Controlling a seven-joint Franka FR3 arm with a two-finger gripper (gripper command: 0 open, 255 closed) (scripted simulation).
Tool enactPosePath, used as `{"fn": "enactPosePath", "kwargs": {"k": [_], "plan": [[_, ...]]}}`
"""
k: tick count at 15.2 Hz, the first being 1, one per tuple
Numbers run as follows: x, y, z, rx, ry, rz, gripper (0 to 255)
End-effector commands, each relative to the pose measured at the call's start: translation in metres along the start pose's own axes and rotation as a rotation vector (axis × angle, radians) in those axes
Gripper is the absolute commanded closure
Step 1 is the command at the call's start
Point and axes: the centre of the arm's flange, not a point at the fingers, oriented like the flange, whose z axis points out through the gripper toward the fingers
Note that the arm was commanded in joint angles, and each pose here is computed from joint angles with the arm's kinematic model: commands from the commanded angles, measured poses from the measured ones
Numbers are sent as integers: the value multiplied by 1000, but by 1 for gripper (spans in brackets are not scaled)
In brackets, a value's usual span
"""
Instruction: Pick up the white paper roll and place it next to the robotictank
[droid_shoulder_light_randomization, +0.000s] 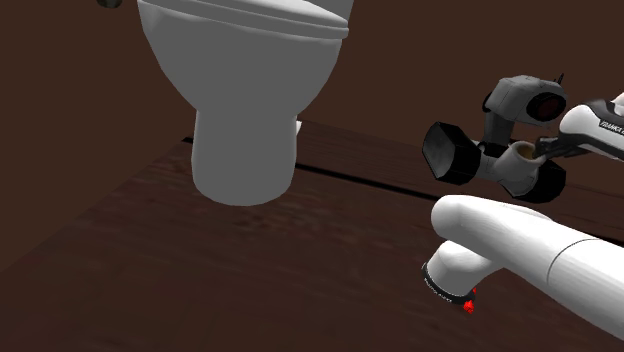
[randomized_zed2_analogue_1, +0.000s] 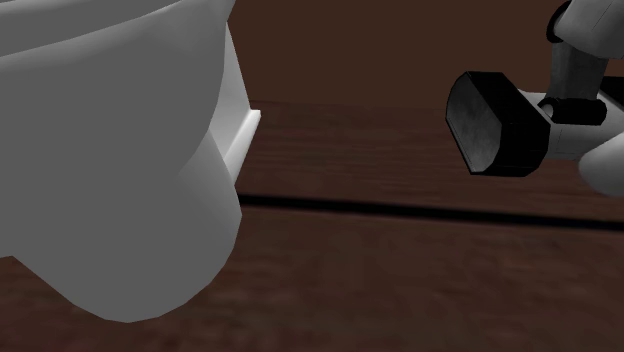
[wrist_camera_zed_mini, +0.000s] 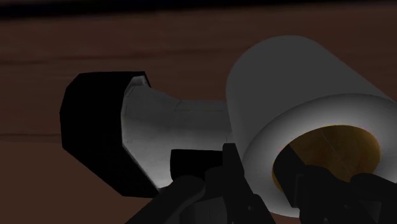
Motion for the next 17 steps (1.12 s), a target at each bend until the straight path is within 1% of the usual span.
{"fn": "enactPosePath", "kwargs": {"k": [1,17], "plan": [[-7,-2,9,0,1,0,255],[-61,-10,74,0,1,0,255]]}}
